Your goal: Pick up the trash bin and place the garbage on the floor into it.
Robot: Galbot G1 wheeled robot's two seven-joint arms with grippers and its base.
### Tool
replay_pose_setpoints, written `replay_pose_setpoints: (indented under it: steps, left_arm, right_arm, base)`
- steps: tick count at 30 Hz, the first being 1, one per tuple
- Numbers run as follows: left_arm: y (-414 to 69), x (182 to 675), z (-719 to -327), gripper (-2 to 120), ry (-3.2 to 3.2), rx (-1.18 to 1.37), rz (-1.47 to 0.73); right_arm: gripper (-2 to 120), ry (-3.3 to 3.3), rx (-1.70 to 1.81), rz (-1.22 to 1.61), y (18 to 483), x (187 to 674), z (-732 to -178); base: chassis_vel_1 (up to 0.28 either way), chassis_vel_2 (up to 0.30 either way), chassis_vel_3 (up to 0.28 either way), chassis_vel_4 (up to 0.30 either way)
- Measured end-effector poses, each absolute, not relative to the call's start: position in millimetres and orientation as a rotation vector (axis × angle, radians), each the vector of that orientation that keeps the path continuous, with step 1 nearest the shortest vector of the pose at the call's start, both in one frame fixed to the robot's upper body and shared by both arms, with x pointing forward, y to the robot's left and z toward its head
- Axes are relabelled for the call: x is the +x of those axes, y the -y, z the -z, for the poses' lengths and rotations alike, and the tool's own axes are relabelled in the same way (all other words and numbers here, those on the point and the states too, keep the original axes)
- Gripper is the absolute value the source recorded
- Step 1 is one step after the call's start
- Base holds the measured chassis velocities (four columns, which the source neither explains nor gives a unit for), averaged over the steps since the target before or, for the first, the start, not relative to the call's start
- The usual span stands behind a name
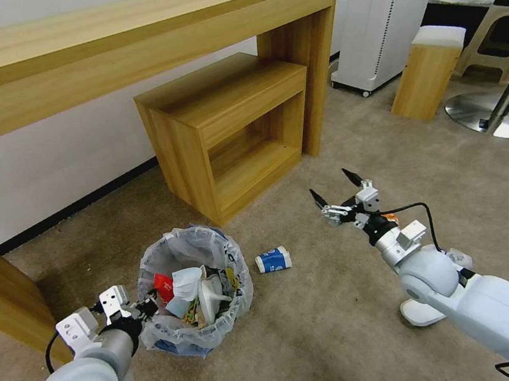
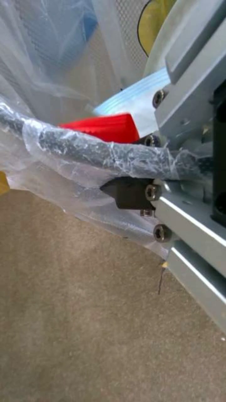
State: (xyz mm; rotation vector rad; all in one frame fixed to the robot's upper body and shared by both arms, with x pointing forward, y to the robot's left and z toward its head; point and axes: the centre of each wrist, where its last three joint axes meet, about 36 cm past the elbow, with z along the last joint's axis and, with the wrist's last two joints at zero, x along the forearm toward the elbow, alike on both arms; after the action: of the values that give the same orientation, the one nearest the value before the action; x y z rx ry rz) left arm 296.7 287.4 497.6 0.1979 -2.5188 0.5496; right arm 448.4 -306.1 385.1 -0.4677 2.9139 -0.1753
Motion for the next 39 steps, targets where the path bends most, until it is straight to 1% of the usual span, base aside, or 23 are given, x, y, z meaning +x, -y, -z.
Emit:
replay_pose_setpoints:
  steps: [17,20,31,39]
  left_arm:
    - [-289.8,279.3,-501.3,0,2.542,0.240,-0.533]
    - [-288.8,278.9,-500.5,0,2.543,0.234,-0.533]
    - [-286.4,285.4,-490.3,0,2.523,0.219,-0.529]
    - [-290.0,291.0,-485.1,0,2.517,0.221,-0.516]
  right_arm:
    - [100,-2.927,-0.237,0.178,336.7,436.9,-362.0]
    - [100,-2.992,-0.105,0.126,338.3,426.9,-361.7]
    - [100,-3.178,0.162,0.086,343.5,395.6,-368.1]
    - [100,-3.361,0.357,-0.050,338.0,371.7,-373.3]
  base:
    - [0.000,0.000,0.000,0.000]
    - [0.000,0.000,0.000,0.000]
    - [0.000,0.000,0.000,0.000]
    - [0.000,0.000,0.000,0.000]
